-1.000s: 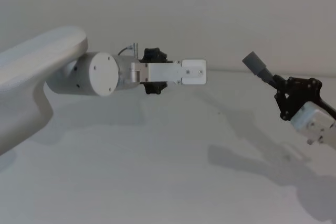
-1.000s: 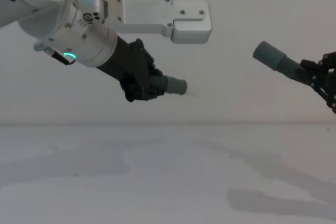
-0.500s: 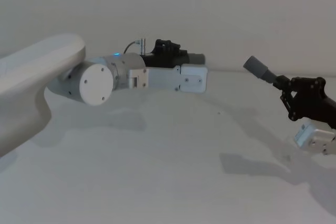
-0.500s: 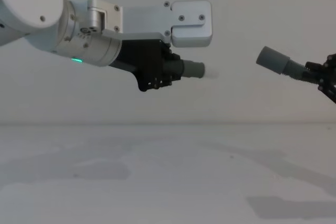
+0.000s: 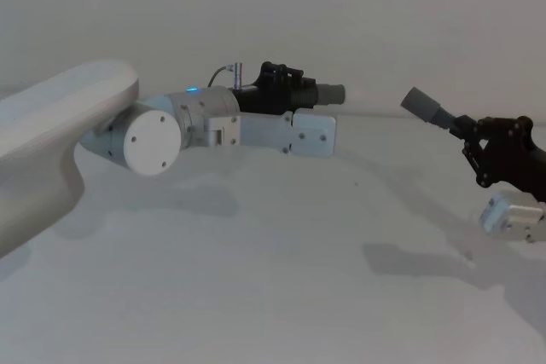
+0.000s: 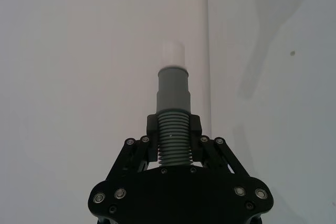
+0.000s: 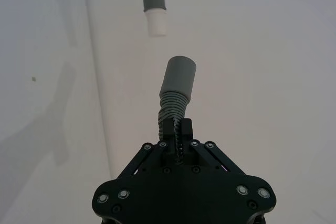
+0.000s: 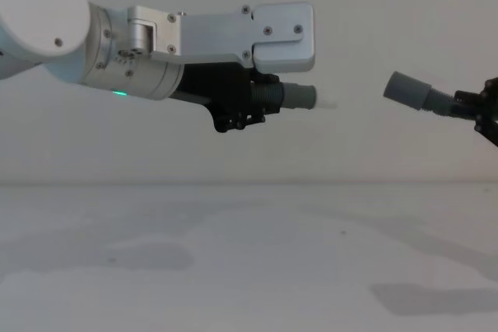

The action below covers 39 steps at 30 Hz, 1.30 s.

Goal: Use both hands to pick up one end of the pipe from the table, align the ends, and insert them.

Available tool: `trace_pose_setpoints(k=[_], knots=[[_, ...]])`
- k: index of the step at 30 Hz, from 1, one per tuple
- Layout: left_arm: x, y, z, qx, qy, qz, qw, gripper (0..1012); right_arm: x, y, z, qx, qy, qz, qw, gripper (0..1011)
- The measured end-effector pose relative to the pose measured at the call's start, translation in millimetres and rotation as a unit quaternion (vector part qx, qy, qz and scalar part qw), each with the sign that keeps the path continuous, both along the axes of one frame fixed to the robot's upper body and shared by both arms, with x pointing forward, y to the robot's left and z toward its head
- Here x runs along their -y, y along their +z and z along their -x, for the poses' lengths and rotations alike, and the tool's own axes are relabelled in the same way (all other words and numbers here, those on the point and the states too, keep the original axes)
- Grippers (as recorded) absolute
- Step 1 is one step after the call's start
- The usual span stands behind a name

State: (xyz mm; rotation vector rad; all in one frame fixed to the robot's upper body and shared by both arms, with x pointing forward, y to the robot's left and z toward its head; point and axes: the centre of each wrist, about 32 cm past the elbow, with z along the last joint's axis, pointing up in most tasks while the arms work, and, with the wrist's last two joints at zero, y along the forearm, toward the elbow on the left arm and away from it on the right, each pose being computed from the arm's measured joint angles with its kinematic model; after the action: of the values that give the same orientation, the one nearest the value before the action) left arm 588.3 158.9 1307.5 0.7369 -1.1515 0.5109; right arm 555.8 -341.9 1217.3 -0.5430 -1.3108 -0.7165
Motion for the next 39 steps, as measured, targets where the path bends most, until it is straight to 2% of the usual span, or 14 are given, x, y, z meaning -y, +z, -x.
trace_pose_setpoints(k=[12,23,31,39], knots=[[-0.8,-2.0,-1.3,0.006,-0.009,0.003,0.9999,317,-8.9,1.2,-11.6,0.014,0.023,0.034,0.999,59],[-1.1,-2.7,-1.9,0.008,-0.012,0.004,0.9999,317,-22.8,8.2,-25.4,0.038,0.053,0.067,0.9956,59],[-1.2,-2.9,-2.1,0.009,-0.013,0.005,0.9999,317,-28.3,15.0,-33.4,0.047,0.057,0.084,0.9938,59],[-1.2,-3.0,-2.2,0.009,-0.014,0.005,0.9998,317,-26.3,21.2,-39.7,0.049,0.053,0.102,0.9921,59]])
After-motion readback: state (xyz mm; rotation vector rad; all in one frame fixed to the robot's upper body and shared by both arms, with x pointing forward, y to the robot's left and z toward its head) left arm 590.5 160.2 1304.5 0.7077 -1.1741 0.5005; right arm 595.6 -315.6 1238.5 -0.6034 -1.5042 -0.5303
